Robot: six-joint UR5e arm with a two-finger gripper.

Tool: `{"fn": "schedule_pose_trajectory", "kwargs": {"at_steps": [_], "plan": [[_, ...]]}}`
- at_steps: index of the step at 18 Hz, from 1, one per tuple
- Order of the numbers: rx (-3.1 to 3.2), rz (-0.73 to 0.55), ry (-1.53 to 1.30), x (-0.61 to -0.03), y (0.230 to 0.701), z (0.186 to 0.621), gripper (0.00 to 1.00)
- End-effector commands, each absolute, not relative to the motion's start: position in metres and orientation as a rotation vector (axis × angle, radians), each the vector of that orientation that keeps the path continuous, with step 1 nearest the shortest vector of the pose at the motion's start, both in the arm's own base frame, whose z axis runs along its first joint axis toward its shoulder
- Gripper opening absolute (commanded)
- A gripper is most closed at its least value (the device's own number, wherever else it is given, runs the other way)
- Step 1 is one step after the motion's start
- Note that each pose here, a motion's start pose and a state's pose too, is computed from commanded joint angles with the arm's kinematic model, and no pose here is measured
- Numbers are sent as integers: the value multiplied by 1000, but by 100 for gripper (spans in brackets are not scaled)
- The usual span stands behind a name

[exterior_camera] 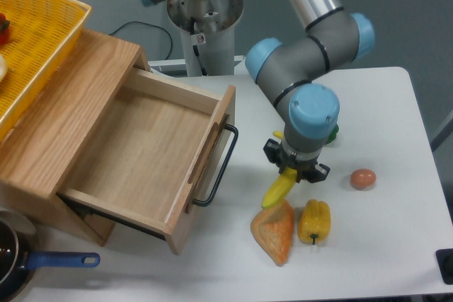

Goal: Pick up the banana
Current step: 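Lift the gripped banana up off the table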

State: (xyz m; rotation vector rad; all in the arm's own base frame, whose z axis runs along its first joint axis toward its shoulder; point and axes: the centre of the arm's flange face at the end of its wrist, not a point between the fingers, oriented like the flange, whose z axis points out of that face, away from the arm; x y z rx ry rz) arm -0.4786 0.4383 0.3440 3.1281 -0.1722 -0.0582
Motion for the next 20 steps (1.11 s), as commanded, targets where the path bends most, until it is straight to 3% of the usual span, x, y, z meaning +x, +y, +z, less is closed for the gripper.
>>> {"fn": "schedule_pose_trajectory", "kwargs": {"at_steps": [9,20], "plan": [[3133,-72,-182,-463,427,380,37],[3126,-29,-192,-468,410,379,37]]}}
